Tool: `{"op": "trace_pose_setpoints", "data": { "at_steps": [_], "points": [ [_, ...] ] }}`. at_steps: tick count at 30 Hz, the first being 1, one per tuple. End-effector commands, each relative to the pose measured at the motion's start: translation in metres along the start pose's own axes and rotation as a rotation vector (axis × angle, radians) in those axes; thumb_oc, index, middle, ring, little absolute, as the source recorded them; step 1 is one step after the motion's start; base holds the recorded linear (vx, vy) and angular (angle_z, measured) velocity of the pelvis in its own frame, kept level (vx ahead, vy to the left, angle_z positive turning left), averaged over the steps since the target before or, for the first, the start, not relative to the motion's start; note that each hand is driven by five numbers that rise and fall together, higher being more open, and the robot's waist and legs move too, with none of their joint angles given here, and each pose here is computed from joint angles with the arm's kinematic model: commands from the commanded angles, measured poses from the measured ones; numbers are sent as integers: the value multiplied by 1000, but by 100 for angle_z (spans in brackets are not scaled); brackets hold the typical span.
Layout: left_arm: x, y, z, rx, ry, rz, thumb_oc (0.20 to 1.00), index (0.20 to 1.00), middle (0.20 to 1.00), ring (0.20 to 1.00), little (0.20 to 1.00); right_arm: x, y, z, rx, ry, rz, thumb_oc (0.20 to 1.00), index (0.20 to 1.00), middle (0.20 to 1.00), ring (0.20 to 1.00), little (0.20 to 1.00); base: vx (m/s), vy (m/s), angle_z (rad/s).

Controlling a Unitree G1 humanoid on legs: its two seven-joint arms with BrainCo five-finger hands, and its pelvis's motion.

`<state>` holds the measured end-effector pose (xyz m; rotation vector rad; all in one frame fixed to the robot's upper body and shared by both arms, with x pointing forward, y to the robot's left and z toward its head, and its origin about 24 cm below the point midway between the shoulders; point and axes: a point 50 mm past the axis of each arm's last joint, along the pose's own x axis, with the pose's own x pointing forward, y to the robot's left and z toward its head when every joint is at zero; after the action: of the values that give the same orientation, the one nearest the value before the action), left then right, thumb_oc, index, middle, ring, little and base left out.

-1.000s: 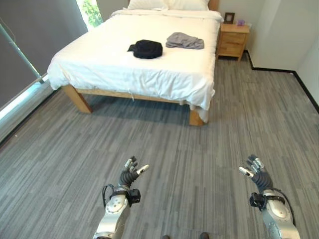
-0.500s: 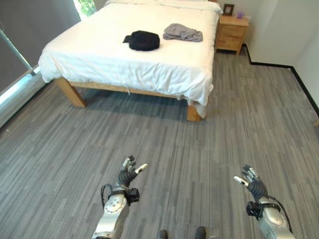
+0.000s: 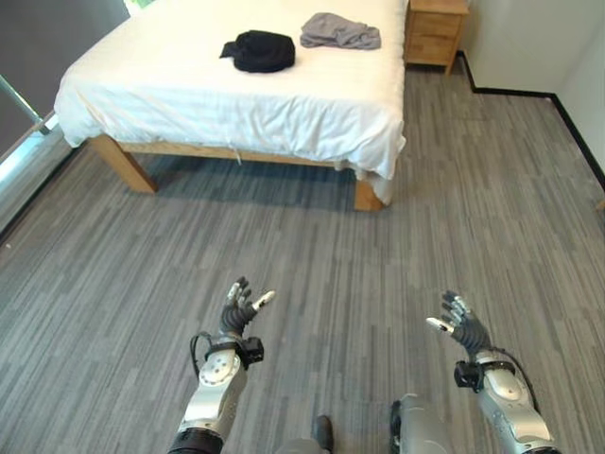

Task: Pick up bed clothes into laundry basket.

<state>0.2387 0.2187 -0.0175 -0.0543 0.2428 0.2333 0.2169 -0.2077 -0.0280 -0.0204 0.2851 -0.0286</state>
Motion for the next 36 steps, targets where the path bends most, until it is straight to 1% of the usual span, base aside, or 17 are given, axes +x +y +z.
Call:
{"op": "trace_pose_setpoints", "data": {
  "at_steps": [1,2,6,12,14,16,19,22,23,24,26,27,30,31,33,36],
  "points": [
    [8,1,24,39,-106,-36,1000,1000,1000,1000,1000,1,-2,10,11,-63,-11,1000,1000,1000,1000,1000,534,-192,23],
    [10,-4,23,45,-100,-58,1000,1000,1000,1000,1000,-1,-5,5,23,-45,-25,1000,1000,1000,1000,1000,427,-152,37],
    [8,-8,17,52,-83,-68,1000,1000,1000,1000,1000,-2,-5,4,13,-36,-17,1000,1000,1000,1000,1000,399,-171,48],
    [2,-13,8,6,-56,-89,1000,1000,1000,1000,1000,1,-9,9,-23,-39,21,1000,1000,1000,1000,1000,332,-215,13],
    [-1,-14,3,-60,-30,-88,1000,1000,1000,1000,1000,-1,-18,14,-17,-57,17,1000,1000,1000,1000,1000,522,-495,-23],
    [0,-17,5,-35,-32,-106,1000,1000,1000,1000,1000,-3,-26,13,-12,-48,-14,1000,1000,1000,1000,1000,417,-405,8],
    [0,-19,6,-60,-33,-119,1000,1000,1000,1000,1000,-4,-36,9,-13,-22,-58,1000,1000,1000,1000,1000,428,-211,-20],
    [-4,-15,4,-69,-40,-114,1000,1000,1000,1000,1000,-9,-41,5,31,-18,-90,1000,1000,1000,1000,1000,677,-85,-10],
    [-7,-11,1,-125,-40,-76,1000,1000,1000,1000,1000,-12,-42,-2,23,6,-101,1000,1000,1000,1000,1000,827,-22,-40],
    [-8,-10,1,-125,-39,-76,1000,1000,1000,1000,1000,-13,-42,-2,23,7,-101,1000,1000,1000,1000,1000,984,-26,-35],
    [-9,-1,5,-146,-67,-14,1000,1000,1000,1000,1000,-15,-43,-4,16,9,-107,1000,1000,1000,1000,1000,712,-7,-29],
    [-11,11,6,-126,-79,25,1000,1000,1000,1000,1000,-14,-39,-3,16,7,-92,1000,1000,1000,1000,1000,685,62,-44],
    [-11,23,9,-46,-87,69,1000,1000,1000,1000,1000,-10,-28,-4,54,5,-77,1000,1000,1000,1000,1000,629,158,-25],
    [-12,25,9,-51,-90,78,1000,1000,1000,1000,1000,-8,-25,-5,86,1,-74,1000,1000,1000,1000,1000,518,244,-29],
    [-9,29,17,-19,-115,71,1000,1000,1000,1000,1000,-8,-23,-4,72,-2,-62,1000,1000,1000,1000,1000,542,229,-19],
    [-4,29,22,-8,-127,60,1000,1000,1000,1000,1000,-11,-28,-7,66,15,-79,1000,1000,1000,1000,1000,595,0,95]
  ]
}}
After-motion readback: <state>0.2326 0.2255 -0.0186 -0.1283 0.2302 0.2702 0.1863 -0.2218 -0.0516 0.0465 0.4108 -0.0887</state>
